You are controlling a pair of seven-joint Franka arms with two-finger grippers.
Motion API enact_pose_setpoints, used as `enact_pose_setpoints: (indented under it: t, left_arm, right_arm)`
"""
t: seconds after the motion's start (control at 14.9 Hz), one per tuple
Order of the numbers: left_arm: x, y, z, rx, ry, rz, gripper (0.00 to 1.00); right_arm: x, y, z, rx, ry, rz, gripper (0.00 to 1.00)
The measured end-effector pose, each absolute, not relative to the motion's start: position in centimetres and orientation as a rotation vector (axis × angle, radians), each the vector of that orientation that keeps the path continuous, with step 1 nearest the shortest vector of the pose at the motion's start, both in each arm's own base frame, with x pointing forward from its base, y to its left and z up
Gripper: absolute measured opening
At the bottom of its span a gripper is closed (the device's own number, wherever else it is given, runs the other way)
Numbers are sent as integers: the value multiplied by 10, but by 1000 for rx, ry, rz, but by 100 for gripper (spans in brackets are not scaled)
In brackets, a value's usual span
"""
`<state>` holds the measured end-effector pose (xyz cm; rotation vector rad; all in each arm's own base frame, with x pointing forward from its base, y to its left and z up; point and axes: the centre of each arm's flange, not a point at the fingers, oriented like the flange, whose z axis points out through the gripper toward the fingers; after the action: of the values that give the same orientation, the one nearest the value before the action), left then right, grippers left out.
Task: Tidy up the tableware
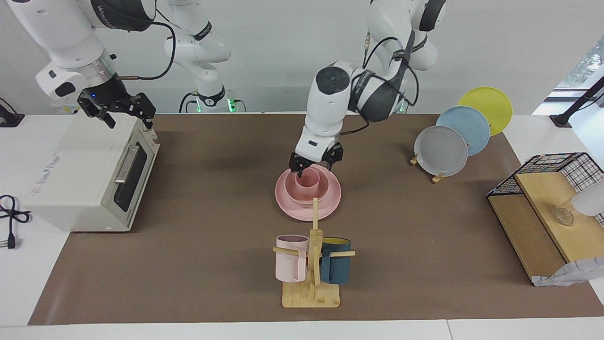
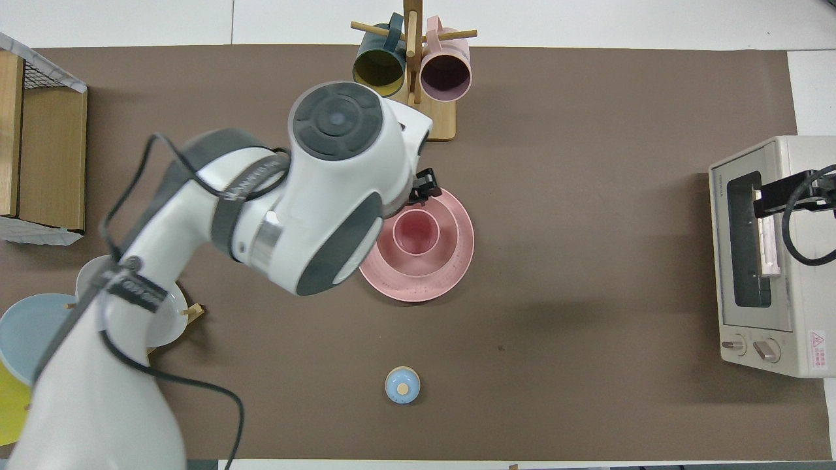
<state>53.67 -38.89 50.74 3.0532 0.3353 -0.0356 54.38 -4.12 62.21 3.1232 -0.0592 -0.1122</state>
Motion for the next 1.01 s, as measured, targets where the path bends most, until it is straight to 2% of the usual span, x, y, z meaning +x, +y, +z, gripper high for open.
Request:
enact_pose_setpoints:
  t: [0.27, 0.4, 0.54, 0.8, 1.01]
  left_arm:
    - [564, -239, 580, 3083, 260, -66, 100]
    - [570, -160, 598, 3093, 157, -101, 100]
    - [568, -109, 603, 3091, 126, -119, 100]
    - [549, -94, 585, 3087, 111, -79, 100]
    - [545, -84, 596, 3106, 88, -17, 100]
  right_arm:
    - [544, -37, 622, 3123, -47, -112, 100]
    - [544, -37, 622, 3123, -47, -113, 100]
    - [544, -38, 622, 3123, -50, -113, 100]
    - [544, -38, 626, 3123, -51, -101, 100]
    - [544, -40, 626, 3123, -55, -105, 100]
